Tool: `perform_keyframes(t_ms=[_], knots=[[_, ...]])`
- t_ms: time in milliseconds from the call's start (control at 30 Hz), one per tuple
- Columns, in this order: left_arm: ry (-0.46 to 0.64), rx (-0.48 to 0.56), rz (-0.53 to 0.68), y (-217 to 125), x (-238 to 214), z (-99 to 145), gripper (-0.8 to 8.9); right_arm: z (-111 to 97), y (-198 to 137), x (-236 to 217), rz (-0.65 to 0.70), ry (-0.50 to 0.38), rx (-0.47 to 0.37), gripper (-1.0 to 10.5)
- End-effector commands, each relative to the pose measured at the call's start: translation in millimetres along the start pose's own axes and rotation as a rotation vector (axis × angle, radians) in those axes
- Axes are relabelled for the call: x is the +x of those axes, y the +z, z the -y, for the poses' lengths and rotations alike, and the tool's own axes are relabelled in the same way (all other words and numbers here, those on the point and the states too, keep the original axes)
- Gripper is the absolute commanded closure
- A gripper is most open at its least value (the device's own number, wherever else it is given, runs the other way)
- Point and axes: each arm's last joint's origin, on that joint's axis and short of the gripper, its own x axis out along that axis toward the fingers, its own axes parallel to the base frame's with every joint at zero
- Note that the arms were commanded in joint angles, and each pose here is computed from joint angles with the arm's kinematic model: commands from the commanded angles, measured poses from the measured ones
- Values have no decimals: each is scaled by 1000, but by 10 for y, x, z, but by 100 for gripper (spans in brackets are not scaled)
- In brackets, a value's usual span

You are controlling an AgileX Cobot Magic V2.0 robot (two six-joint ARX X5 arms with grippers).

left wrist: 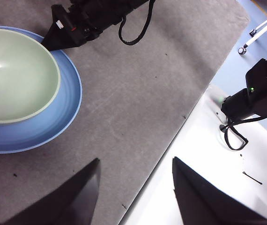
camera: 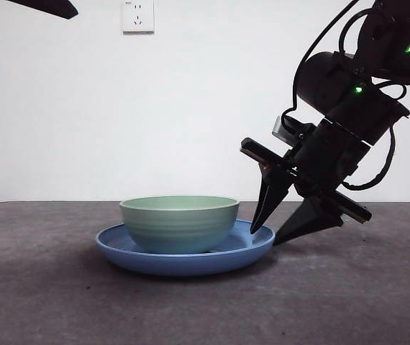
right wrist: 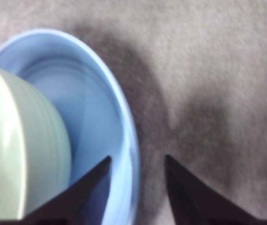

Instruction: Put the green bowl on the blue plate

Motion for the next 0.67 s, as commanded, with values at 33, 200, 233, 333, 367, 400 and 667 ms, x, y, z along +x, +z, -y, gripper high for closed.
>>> perform_keyframes(t_ms=[33, 200, 233, 333, 367, 400, 667], knots=[[-13, 17, 4, 33, 1, 16, 565, -64, 45, -45, 17, 4, -7, 741], [-13, 12, -5, 24, 1, 16, 565, -177, 75, -310, 74, -16, -60, 734], [-12, 10, -8, 20, 1, 16, 565, -211, 76, -390, 85, -16, -80, 734], [-12, 10, -9, 19, 1, 16, 565, -310, 50, -647, 103, -8, -146, 734], [-12, 10, -8, 20, 1, 16, 565, -341, 34, -736, 106, -6, -172, 734], [-12, 10, -8, 20, 1, 16, 565, -383, 4, -852, 108, -2, -205, 734], [-12, 11, -7, 21, 1, 16, 565, -585, -328, -1643, 117, 32, -378, 734]])
